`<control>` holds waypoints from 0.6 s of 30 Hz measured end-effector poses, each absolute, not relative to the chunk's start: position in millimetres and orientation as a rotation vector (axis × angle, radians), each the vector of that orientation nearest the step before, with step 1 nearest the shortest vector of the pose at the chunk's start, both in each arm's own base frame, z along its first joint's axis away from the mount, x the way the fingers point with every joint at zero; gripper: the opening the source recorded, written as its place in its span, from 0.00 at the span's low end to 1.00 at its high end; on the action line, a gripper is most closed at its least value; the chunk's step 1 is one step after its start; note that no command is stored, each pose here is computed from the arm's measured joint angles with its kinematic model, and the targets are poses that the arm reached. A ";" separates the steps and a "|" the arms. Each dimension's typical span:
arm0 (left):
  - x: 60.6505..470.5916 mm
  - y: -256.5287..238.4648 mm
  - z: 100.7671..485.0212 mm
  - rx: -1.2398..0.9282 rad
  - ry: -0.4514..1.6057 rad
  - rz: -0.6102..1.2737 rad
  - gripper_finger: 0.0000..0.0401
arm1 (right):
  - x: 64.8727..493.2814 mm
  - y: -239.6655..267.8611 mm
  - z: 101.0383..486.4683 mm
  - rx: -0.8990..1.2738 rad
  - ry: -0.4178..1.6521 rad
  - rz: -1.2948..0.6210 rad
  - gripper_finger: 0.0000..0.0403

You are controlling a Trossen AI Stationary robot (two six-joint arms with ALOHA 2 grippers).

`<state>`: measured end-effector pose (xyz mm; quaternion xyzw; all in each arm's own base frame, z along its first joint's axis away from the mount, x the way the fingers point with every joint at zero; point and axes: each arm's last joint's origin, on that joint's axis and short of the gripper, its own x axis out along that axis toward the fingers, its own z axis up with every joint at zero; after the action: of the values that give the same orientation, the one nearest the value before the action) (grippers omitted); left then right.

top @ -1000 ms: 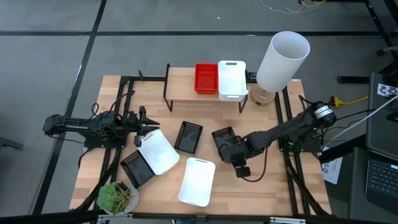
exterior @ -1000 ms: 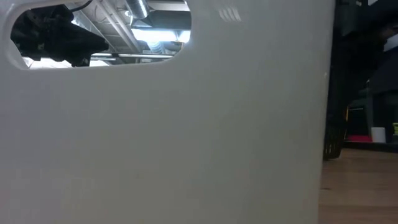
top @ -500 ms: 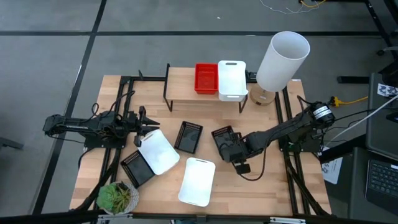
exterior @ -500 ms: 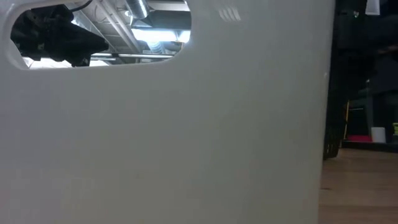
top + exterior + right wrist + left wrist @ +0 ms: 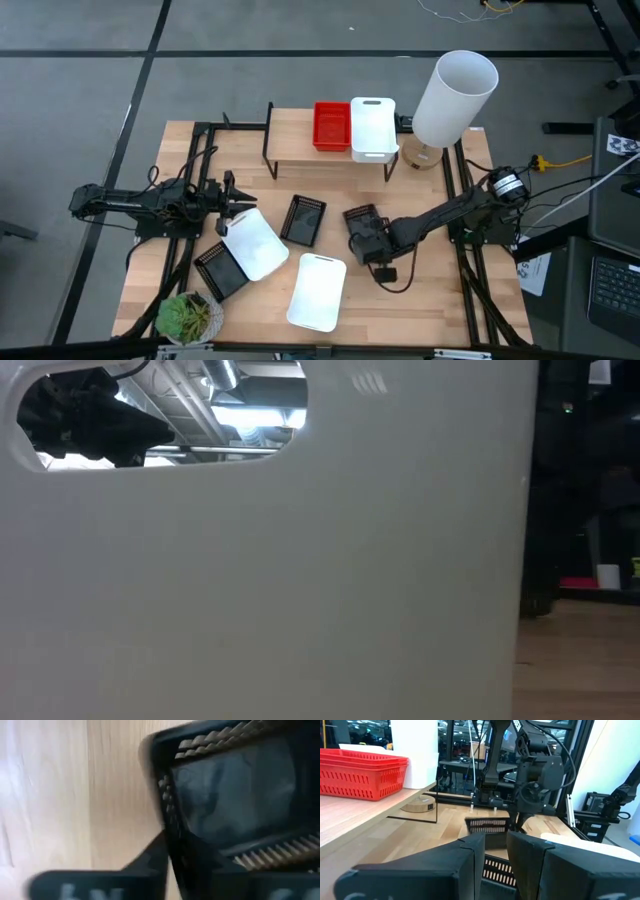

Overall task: Stack baskets on shelf by color
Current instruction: Put the bottom right black bin on the shelf

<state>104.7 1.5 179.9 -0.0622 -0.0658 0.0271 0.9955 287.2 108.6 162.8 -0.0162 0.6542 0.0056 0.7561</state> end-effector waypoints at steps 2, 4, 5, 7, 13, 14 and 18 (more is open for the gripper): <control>104.8 1.5 179.8 -0.125 -0.131 0.054 0.19 | 286.8 108.9 163.3 0.005 1.432 -0.006 0.03; 104.8 1.5 179.9 -0.125 -0.132 0.055 0.19 | 286.8 110.1 167.7 0.024 1.437 -0.024 0.01; 104.8 1.5 179.9 -0.125 -0.132 0.054 0.18 | 287.8 111.4 171.9 0.030 1.440 -0.030 0.01; 104.8 1.5 179.9 -0.125 -0.132 0.054 0.18 | 289.6 115.2 184.9 0.024 1.459 -0.029 0.01; 104.7 1.5 179.9 -0.125 -0.132 0.054 0.18 | 301.8 124.4 243.3 -0.034 1.413 -0.044 0.01; 104.8 1.5 179.9 -0.125 -0.132 0.054 0.18 | 304.9 125.0 252.7 -0.052 1.382 -0.040 0.01; 104.8 1.5 179.8 -0.125 -0.132 0.054 0.18 | 322.4 120.7 286.0 -0.151 1.209 -0.010 0.00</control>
<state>104.8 1.5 179.8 -0.0622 -0.0659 0.0271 0.9955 322.4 120.7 286.0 -0.0710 0.5678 -0.0045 0.8201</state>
